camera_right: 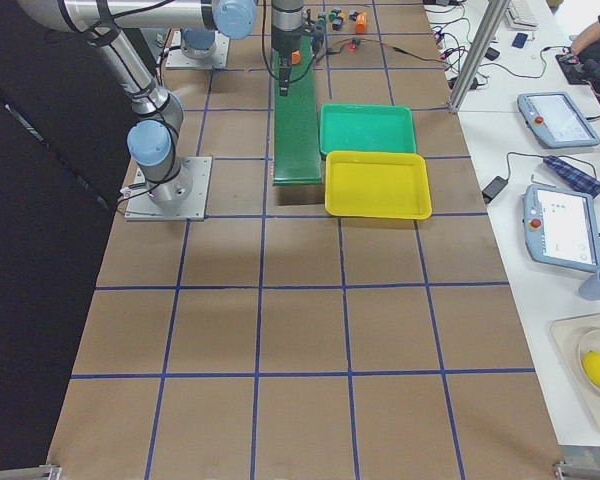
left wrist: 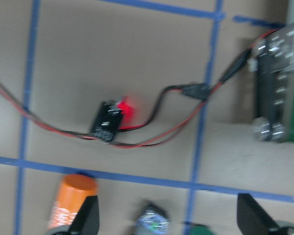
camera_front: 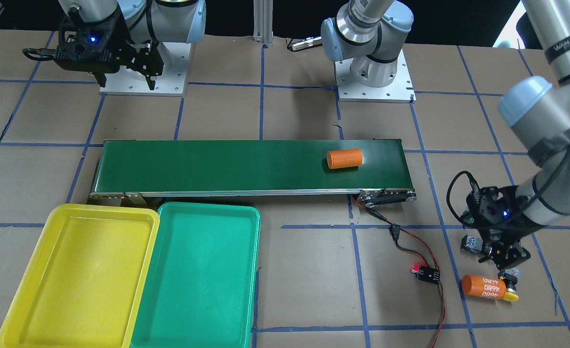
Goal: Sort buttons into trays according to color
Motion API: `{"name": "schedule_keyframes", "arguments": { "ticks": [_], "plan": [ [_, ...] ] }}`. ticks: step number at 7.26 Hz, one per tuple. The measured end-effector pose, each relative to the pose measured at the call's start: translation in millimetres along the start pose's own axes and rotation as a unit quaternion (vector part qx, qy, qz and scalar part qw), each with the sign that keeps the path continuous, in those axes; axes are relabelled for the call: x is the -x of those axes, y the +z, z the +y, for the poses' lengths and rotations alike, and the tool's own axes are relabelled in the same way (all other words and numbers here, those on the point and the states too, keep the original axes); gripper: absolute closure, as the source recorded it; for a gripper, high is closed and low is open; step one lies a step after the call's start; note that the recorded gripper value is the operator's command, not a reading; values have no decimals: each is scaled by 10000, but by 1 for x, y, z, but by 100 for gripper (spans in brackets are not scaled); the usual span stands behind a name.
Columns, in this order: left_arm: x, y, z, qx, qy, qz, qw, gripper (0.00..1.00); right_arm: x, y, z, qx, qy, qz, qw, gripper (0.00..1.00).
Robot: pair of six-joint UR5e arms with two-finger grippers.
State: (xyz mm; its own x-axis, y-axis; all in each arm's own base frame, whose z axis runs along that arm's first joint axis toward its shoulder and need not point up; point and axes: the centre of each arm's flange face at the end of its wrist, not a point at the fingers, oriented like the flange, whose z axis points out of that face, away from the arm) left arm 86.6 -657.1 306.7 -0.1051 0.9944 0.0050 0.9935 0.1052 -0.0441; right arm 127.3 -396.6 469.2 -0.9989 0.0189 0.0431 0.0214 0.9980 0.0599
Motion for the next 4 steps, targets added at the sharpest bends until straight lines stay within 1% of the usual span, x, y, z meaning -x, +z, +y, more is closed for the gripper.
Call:
{"name": "schedule_keyframes", "arguments": {
  "ticks": [1,2,3,4],
  "plan": [
    [23,24,17,134,204,-40,9997,0,0,0,0,6,2,0,10000,0],
    [37,43,32,245,271,-92,9993,0,0,0,0,10,5,-1,10000,0],
    [45,59,40,298,297,-125,9990,0,0,0,1,12,10,0,10000,0],
    [48,76,44,299,311,-80,9990,0,0,0,0,12,15,-2,10000,0]
  ]
}}
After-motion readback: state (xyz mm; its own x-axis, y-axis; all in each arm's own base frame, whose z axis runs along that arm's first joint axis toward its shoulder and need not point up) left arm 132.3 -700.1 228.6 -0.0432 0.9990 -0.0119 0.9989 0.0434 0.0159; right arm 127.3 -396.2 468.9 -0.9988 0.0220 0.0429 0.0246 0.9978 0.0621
